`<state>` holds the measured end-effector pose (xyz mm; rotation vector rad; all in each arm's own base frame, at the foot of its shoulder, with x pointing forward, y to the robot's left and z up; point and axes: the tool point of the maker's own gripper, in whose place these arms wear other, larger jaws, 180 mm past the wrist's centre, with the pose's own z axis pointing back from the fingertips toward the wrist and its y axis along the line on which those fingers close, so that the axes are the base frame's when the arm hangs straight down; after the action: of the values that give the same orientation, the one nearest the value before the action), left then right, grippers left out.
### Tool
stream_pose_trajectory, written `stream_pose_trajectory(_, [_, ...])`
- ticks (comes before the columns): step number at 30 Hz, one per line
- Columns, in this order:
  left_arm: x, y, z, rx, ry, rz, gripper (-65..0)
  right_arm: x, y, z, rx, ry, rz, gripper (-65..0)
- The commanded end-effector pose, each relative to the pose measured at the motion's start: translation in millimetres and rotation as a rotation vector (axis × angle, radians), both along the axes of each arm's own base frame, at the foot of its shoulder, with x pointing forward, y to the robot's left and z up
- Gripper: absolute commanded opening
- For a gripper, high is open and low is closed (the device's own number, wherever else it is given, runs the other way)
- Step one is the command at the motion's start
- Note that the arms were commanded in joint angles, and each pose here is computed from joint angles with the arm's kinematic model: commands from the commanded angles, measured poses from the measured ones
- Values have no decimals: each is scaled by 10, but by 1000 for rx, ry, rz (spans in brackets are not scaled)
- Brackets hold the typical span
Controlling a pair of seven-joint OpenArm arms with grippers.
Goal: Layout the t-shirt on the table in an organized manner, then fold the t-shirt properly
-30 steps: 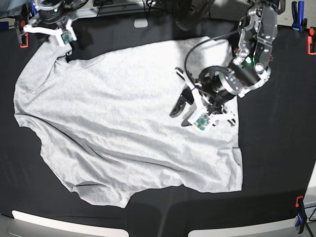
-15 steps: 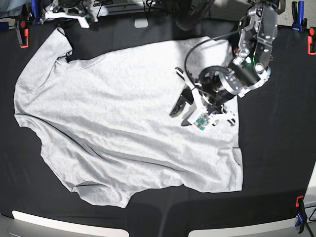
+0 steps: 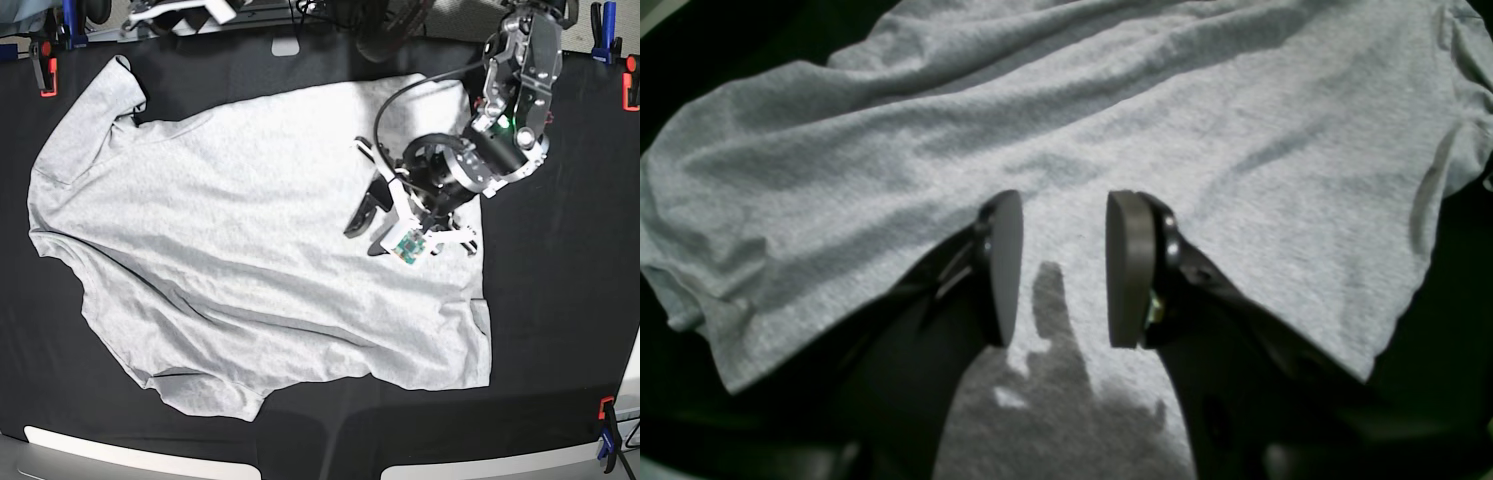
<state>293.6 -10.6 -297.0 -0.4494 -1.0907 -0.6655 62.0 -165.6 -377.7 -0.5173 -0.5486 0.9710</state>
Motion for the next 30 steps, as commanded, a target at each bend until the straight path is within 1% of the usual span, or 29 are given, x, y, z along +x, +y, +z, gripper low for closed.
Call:
stream_pose_trajectory(1, [45,-34,158,-38,-42,-1,-456,76,-7,131,6,-48,-4,-380])
stream_pose_trajectory(4, [45,-33,157,-38,-42,-1,-456,173,-135,201,-14,-83,-56,-381])
stream_pose_trajectory(7, [45,-34,158,-39,-42,-1,-456,262,-363,219,-52,-96,-125,-381])
stream_pose_trajectory(10, [45,-34,158,-38,-42,-1,-456,347,-577,235,-59,-103,-203,-381])
stream_pose_trajectory(12, [45,-34,158,-38,-42,-1,-456,388,-668,227,-47,-95,-236,-381])
stream_pose_trajectory(14, [45,-34,158,-38,-42,-1,-456,398,-707,177,-25,-61,-243,-381])
stream_pose_trajectory(16, [45,-34,158,-38,-42,-1,-456,385,-685,101,12,-20,-229,-381])
stream_pose_trajectory(19, [44,-34,157,-38,-42,-1,-456,385,-651,23,33,-6,-210,-381])
stream_pose_trajectory(24, [32,-34,144,-38,-38,-1,-456,465,-784,-171,0,-4,-261,-381])
stream_pose_trajectory(30, [32,-34,145,-39,-38,-1,-456,520,-1005,-321,-90,-3,-276,-381])
